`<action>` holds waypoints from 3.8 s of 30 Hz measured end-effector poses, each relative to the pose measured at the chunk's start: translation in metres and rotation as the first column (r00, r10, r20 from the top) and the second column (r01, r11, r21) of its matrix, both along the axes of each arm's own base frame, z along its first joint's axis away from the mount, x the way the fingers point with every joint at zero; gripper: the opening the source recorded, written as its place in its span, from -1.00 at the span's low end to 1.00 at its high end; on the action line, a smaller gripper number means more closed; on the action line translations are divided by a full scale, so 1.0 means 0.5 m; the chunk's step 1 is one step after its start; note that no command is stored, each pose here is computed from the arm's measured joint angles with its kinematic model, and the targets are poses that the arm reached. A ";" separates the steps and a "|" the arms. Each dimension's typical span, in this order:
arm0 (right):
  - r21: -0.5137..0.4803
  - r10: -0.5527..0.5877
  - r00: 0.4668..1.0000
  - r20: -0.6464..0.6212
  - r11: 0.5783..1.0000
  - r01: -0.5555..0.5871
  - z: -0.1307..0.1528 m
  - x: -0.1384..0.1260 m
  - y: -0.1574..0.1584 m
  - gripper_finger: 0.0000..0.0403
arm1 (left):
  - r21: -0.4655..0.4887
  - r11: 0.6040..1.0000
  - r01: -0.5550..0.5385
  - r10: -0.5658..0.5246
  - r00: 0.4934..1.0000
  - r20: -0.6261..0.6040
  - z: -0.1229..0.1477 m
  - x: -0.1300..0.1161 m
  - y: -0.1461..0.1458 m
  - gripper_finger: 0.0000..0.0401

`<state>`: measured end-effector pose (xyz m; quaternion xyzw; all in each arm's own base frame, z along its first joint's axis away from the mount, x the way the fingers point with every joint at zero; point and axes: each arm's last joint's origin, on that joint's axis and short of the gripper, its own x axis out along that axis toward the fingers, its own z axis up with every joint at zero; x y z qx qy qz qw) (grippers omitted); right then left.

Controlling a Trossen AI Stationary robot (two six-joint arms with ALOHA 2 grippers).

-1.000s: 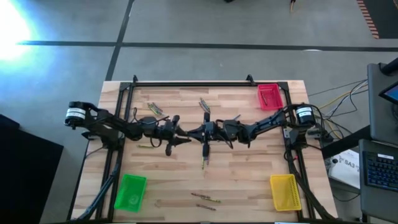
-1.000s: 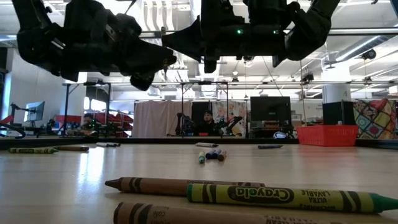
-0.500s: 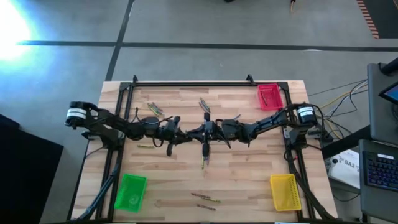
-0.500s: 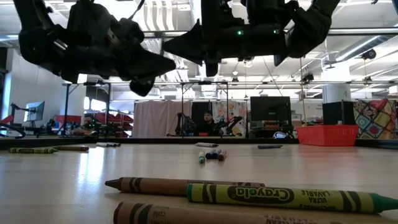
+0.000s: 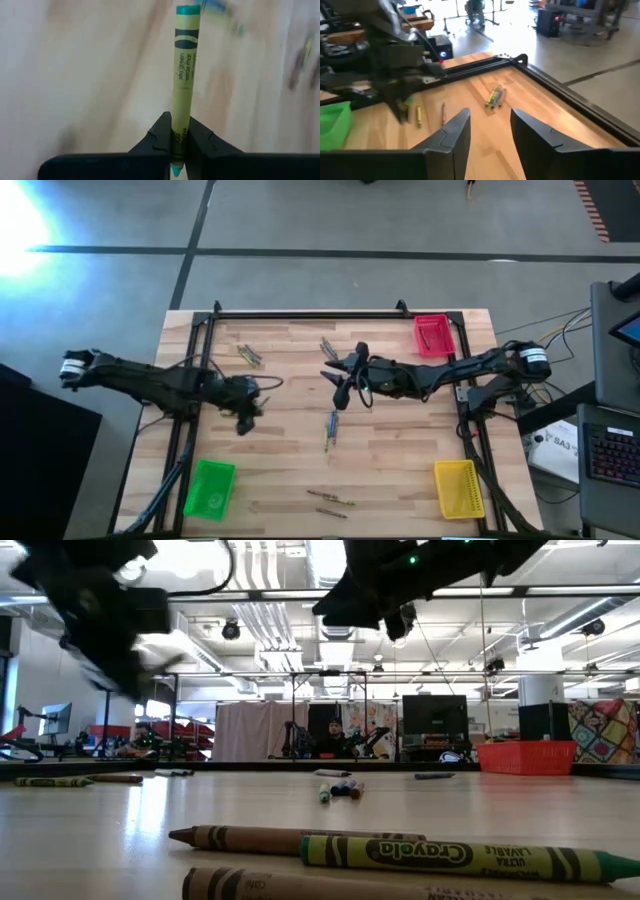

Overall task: Sort crayons
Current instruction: Put the green crayon into the green bin, then put the blue crayon into the yellow bin

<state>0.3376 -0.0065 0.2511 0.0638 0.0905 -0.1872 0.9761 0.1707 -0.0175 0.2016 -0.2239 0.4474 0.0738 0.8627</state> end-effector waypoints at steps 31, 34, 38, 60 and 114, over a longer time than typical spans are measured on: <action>0.088 -0.012 0.987 -0.157 0.996 0.026 -0.042 -0.008 -0.002 -0.22 | -0.319 0.885 -0.340 0.123 0.831 -0.543 -0.014 -0.162 -0.291 -0.23; 0.112 0.005 0.984 -0.176 0.994 0.015 -0.056 -0.003 0.000 -0.27 | -0.283 0.910 -0.303 0.146 0.873 -0.465 -0.011 -0.158 -0.284 -0.17; 0.198 -0.016 0.979 -0.205 0.978 0.058 -0.071 -0.004 0.000 -0.33 | -0.208 0.947 -0.245 0.186 0.945 -0.268 0.007 -0.144 -0.266 -0.16; 0.037 0.004 0.499 -0.866 0.998 0.058 -0.119 -0.017 -0.100 -0.40 | 0.326 0.908 -0.262 0.202 0.957 0.206 -0.048 -0.002 -0.130 -0.26; 0.475 0.276 0.497 -0.823 0.814 0.335 0.035 -0.199 0.018 -0.94 | 0.464 0.861 -0.208 0.144 0.975 0.171 -0.108 0.081 -0.132 -0.26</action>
